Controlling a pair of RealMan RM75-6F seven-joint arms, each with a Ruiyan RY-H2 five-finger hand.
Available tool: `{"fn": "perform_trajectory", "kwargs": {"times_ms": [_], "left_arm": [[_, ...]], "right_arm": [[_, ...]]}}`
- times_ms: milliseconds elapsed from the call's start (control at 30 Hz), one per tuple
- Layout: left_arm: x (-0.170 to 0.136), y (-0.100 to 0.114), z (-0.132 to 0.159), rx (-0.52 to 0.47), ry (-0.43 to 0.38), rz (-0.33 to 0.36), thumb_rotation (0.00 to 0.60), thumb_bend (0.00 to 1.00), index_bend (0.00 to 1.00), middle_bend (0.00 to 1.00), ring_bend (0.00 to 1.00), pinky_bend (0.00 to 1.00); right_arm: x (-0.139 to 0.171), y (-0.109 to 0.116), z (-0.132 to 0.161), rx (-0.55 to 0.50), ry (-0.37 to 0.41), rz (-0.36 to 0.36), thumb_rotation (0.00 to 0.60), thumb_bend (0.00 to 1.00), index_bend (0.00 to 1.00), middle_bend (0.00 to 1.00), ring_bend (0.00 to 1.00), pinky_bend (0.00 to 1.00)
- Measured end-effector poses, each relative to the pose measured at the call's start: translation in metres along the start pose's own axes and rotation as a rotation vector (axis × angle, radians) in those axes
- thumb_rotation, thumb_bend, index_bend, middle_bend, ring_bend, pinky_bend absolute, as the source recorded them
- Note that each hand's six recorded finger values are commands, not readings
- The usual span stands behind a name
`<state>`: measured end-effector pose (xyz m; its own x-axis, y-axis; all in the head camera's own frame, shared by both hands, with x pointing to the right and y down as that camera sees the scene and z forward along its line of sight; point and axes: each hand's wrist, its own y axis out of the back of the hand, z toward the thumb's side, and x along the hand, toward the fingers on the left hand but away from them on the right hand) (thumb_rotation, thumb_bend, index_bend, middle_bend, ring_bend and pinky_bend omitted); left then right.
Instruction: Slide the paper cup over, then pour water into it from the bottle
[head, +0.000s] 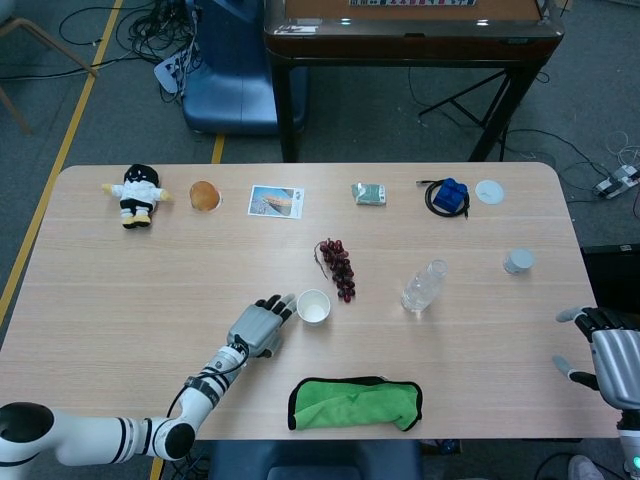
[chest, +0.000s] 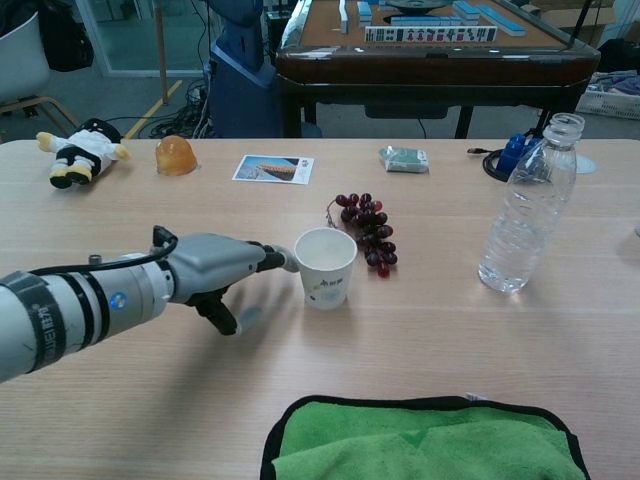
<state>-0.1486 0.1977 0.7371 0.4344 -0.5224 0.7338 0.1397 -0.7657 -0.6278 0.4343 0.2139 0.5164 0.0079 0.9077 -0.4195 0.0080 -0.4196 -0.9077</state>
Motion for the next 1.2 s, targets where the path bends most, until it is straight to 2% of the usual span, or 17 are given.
{"fn": "perform_trajectory", "kwargs": {"times_ms": [767,1033,1200], "left_arm": [[0.008,0.005,0.044,0.013,-0.078,0.003,0.6,0.51,0.0,0.0,0.0,0.16],[0.006,0.004,0.043,0.012,-0.073,0.001,0.6,0.51,0.0,0.0,0.0,0.16],[0.003,0.009,0.032,0.021,-0.05,0.012,0.6,0.5,0.0,0.0,0.0,0.16]], "right_arm": [[-0.001,-0.001,0.0,-0.005,0.001,0.009,0.6,0.11,0.41,0.38,0.33,0.46],[-0.001,-0.003,0.0,-0.003,0.0,0.015,0.6,0.11,0.41,0.38,0.33,0.46],[-0.002,-0.006,0.0,0.001,0.0,0.023,0.6,0.11,0.41,0.38,0.33,0.46]]}}
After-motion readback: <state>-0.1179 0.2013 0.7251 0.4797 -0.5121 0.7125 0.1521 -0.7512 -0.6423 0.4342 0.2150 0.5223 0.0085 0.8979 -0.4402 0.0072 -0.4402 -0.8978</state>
